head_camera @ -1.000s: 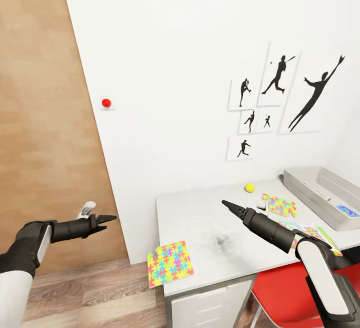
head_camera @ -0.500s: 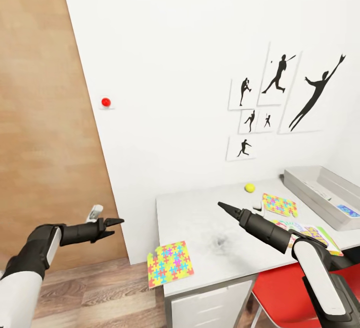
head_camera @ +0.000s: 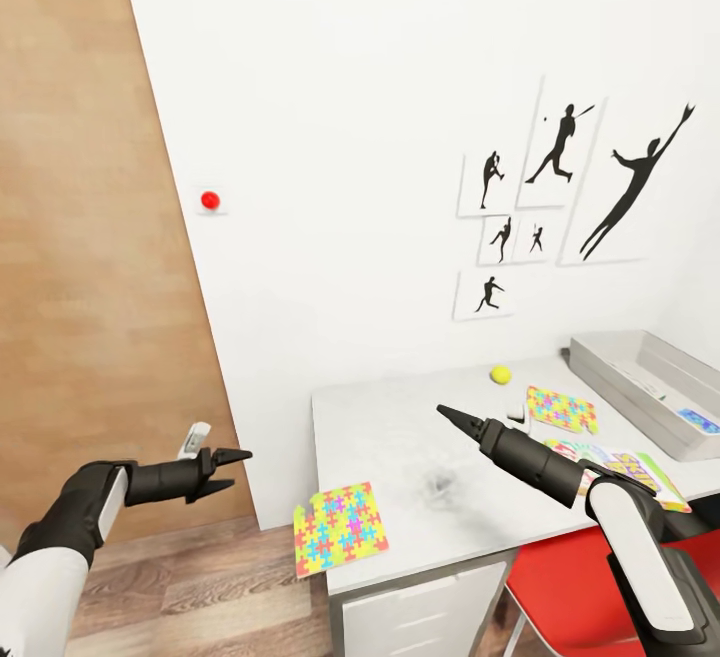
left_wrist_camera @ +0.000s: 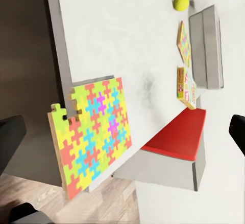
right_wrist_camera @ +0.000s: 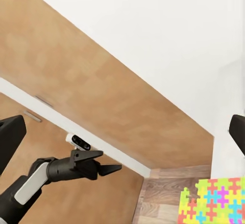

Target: Put all the toys in the child's room - the three board games (two on the bed and one on the table), the two jigsaw puzzles on the table, and the tennis ball on the table - inside the toy box on the table in the child's room.

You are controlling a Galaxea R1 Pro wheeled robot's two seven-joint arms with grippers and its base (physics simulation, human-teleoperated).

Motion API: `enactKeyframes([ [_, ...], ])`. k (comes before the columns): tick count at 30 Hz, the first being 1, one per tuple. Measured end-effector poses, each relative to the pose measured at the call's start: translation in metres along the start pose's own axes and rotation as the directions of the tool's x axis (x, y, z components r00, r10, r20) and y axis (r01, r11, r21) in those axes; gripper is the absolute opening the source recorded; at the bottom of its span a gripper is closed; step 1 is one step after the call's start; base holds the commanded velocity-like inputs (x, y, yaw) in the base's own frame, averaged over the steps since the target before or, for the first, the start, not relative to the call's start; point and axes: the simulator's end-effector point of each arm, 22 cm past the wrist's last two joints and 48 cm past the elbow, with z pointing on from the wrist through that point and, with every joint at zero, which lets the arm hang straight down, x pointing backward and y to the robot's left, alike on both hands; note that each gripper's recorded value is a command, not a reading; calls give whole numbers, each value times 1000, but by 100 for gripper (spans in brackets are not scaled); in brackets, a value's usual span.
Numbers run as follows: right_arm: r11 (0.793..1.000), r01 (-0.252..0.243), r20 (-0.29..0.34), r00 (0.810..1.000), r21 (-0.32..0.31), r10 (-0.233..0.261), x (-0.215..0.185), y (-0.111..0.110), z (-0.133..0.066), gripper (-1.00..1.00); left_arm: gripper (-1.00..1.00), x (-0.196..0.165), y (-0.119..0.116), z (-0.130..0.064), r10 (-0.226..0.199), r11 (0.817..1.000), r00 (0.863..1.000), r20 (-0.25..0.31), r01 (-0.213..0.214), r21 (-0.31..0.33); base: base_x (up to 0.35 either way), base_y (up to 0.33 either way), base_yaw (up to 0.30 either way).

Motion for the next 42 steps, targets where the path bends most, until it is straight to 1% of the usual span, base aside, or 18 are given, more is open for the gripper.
enactKeyframes([
  [3, 1000, 1, 5, 1000, 2, -1, -2, -4, -2, 100, 100, 2, 5, 1, -11, 1000, 1000, -4, 11, -1, 0, 0, 0],
  [12, 1000, -2, 10, 1000, 0, 2, 0, -11, 0, 100, 100, 3, 14, 6, -22, 1000, 1000, -4, 22, 3, 0, 0, 0],
  [18, 1000, -4, 8, 1000, -3, 4, 4, -15, 3, 100, 100, 12, 25, 13, -52, 999, 998, -22, 52, 5, 0, 0, 0],
  [22, 1000, -10, -5, 1000, -11, 10, 9, -17, 4, 100, 100, 14, 29, 17, -58, 998, 998, -26, 58, 7, 0, 0, 0],
  [24, 999, -19, -21, 1000, -29, 18, 13, -15, 4, 100, 100, 15, 31, 19, -59, 998, 998, -28, 59, 8, 0, 0, 0],
  [26, 994, -55, -78, 996, -93, 48, 25, -2, 1, 100, 100, 16, 32, 21, -59, 998, 998, -29, 59, 8, 0, 0, 0],
  [27, 991, -68, -96, 994, -114, 57, 29, 2, 0, 100, 100, 16, 33, 22, -59, 998, 998, -29, 59, 9, 0, 0, 0],
  [28, 984, -89, -121, 990, -153, 71, 33, 10, -2, 100, 100, 16, 34, 23, -59, 998, 998, -30, 60, 9, 0, 0, 0],
  [29, 977, -101, -130, 988, -185, 78, 33, 16, -5, 100, 100, 16, 35, 24, -59, 998, 998, -30, 60, 9, 0, 0, 0],
  [31, 969, -113, -133, 987, -220, 85, 32, 21, -10, 100, 100, 17, 37, 25, -59, 998, 998, -30, 60, 9, 0, 0, 0],
  [35, 964, -117, -128, 988, -237, 88, 31, 20, -12, 100, 100, 17, 40, 27, -59, 998, 998, -30, 60, 10, 0, 0, 0],
  [42, 962, -119, -122, 988, -247, 91, 34, 15, -10, 100, 100, 17, 48, 31, -59, 998, 998, -29, 59, 9, 0, 0, 0],
])
